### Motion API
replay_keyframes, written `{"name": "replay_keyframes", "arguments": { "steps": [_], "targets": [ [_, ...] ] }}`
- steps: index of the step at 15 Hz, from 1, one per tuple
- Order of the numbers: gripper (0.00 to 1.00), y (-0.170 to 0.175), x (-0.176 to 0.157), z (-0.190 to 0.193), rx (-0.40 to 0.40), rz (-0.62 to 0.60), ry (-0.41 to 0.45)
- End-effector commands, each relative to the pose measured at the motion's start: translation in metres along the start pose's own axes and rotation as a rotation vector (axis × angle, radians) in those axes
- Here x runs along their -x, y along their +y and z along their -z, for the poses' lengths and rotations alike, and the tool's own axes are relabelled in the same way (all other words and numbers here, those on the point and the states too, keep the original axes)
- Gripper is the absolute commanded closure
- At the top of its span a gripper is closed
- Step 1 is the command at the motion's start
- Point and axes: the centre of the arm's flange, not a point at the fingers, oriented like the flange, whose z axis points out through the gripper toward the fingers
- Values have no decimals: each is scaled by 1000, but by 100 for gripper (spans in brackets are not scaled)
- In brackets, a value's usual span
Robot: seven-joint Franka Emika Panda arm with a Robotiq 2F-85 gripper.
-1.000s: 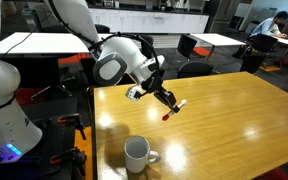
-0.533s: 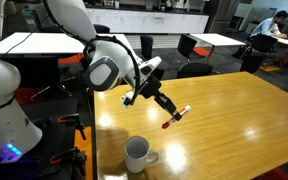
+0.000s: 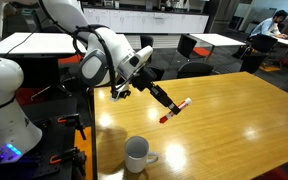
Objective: Put the marker in the mug
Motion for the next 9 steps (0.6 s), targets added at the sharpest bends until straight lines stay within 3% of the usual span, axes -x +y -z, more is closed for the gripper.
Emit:
{"name": "replay_keyframes", "arguments": {
  "steps": [1,9],
  "targets": [
    [95,6,27,15,74,-47,13],
    [95,10,50,18,173,-111,4]
  ]
}}
